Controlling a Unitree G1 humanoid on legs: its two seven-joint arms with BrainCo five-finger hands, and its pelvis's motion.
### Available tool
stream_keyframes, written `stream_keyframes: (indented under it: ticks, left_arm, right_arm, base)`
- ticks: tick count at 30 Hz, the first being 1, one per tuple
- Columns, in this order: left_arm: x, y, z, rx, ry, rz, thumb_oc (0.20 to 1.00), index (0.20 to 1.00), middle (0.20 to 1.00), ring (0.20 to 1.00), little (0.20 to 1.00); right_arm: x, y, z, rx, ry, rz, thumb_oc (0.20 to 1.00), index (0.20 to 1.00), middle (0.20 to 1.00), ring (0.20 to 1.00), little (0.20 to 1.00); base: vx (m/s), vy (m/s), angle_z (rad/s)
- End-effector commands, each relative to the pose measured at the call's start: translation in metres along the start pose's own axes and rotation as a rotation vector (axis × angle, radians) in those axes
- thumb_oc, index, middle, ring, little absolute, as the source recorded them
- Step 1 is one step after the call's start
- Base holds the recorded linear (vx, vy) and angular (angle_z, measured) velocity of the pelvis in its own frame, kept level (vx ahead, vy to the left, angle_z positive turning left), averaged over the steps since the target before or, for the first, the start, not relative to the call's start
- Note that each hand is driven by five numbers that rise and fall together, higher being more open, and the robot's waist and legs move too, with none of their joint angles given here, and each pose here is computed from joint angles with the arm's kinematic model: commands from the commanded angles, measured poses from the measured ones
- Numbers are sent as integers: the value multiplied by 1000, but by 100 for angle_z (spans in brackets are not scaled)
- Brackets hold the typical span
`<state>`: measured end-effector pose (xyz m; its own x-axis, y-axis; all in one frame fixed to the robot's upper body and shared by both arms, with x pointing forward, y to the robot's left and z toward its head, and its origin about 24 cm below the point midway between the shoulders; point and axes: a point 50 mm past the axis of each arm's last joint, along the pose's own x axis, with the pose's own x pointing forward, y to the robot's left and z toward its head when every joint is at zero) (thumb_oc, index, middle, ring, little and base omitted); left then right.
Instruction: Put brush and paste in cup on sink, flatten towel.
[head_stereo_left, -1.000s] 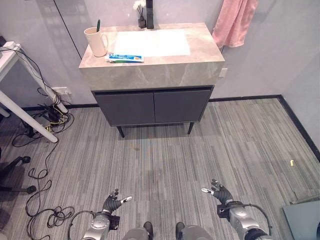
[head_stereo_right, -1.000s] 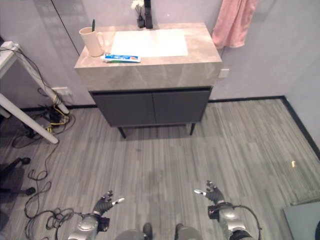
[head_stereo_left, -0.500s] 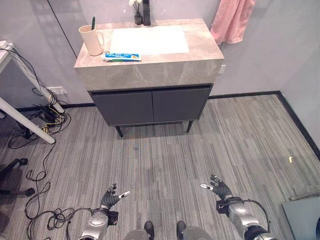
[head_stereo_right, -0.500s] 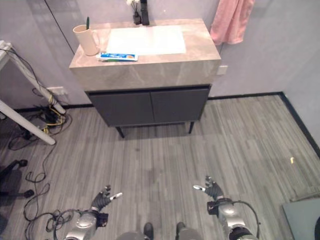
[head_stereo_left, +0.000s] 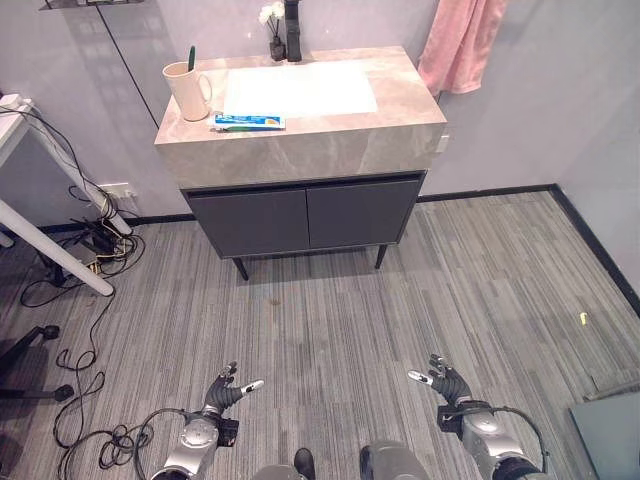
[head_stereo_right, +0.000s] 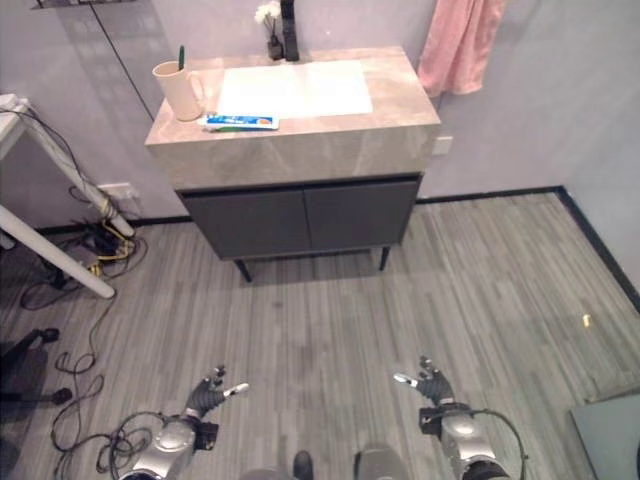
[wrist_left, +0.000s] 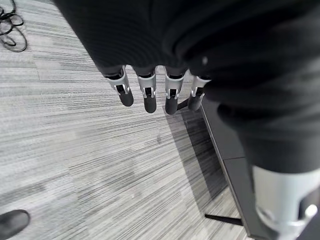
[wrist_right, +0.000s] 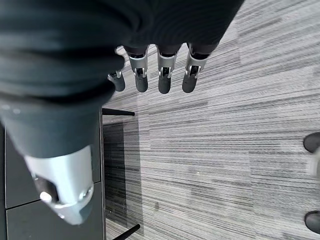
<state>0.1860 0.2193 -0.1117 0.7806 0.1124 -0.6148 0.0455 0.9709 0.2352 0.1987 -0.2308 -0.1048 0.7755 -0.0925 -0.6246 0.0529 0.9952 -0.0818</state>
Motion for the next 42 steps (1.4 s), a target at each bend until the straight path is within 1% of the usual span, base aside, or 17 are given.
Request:
stream_keyframes:
  ticks: [1, 6, 9, 10, 12, 14, 16, 21, 24, 30, 34, 36, 39, 40, 42]
  left_arm:
    - [8, 16, 29, 56, -107, 30, 1000, 1000, 1000, 1000, 1000]
    - [9, 14, 41, 22, -161, 35, 1000, 1000, 1000, 1000, 1000]
    - [9, 6, 44, 52, -176, -6, 1000, 1000, 1000, 1000, 1000]
    - [11, 0, 49, 54, -184, -30, 1000, 1000, 1000, 1000, 1000]
    - [15, -4, 60, 47, -207, -35, 1000, 1000, 1000, 1000, 1000]
    - [18, -7, 67, 49, -224, -38, 1000, 1000, 1000, 1000, 1000]
    - [17, -7, 64, 51, -217, -28, 1000, 1000, 1000, 1000, 1000]
    - [17, -7, 59, 52, -202, -17, 1000, 1000, 1000, 1000, 1000]
    - [16, -5, 59, 49, -207, -19, 1000, 1000, 1000, 1000, 1000]
    - [14, 1, 57, 115, -208, -19, 1000, 1000, 1000, 1000, 1000]
    - [14, 9, 59, 125, -217, -4, 1000, 1000, 1000, 1000, 1000]
    - [16, 11, 60, 153, -207, 5, 1000, 1000, 1000, 1000, 1000]
    - [19, 14, 57, 152, -186, 25, 1000, 1000, 1000, 1000, 1000]
    - [19, 16, 60, 180, -192, 32, 1000, 1000, 1000, 1000, 1000]
    - [18, 11, 58, 173, -191, 12, 1000, 1000, 1000, 1000, 1000]
  right_arm:
    - [4, -3, 20, 27, -89, 0, 1000, 1000, 1000, 1000, 1000]
    - [3, -3, 33, 21, -149, 10, 1000, 1000, 1000, 1000, 1000]
    - [-9, -15, 19, -2, -134, 1, 1000, 1000, 1000, 1000, 1000]
    - [-12, -24, 18, -2, -134, -29, 1000, 1000, 1000, 1000, 1000]
    - [-12, -29, 24, 1, -161, -44, 1000, 1000, 1000, 1000, 1000]
    - [-12, -30, 27, -46, -159, -44, 1000, 1000, 1000, 1000, 1000]
    - [-10, -32, 30, -82, -161, -52, 1000, 1000, 1000, 1000, 1000]
    - [-8, -27, 29, -126, -156, -53, 1000, 1000, 1000, 1000, 1000]
    - [-6, -17, 36, -176, -171, -4, 1000, 1000, 1000, 1000, 1000]
    - [-7, -11, 30, -197, -153, 20, 1000, 1000, 1000, 1000, 1000]
    - [-6, -3, 35, -244, -177, 52, 1000, 1000, 1000, 1000, 1000]
    - [-5, 7, 36, -277, -191, 91, 1000, 1000, 1000, 1000, 1000]
    - [-5, 11, 36, -299, -196, 107, 1000, 1000, 1000, 1000, 1000]
    - [-7, 10, 36, -326, -196, 121, 1000, 1000, 1000, 1000, 1000]
    - [-7, 12, 33, -325, -188, 126, 1000, 1000, 1000, 1000, 1000]
  base:
    - [153, 14, 12]
    - [281, -76, -18]
    - [533, -324, 59]
    - [364, -366, 100]
    - [221, -313, 83]
    - [169, -155, 35]
    - [461, 28, 4]
    - [472, 108, -54]
    - [401, 187, -37]
    - [416, 241, -67]
    - [185, 161, 6]
    - [182, 129, 20]
    - [203, 26, 35]
    - [232, -80, -1]
    - [80, -75, 4]
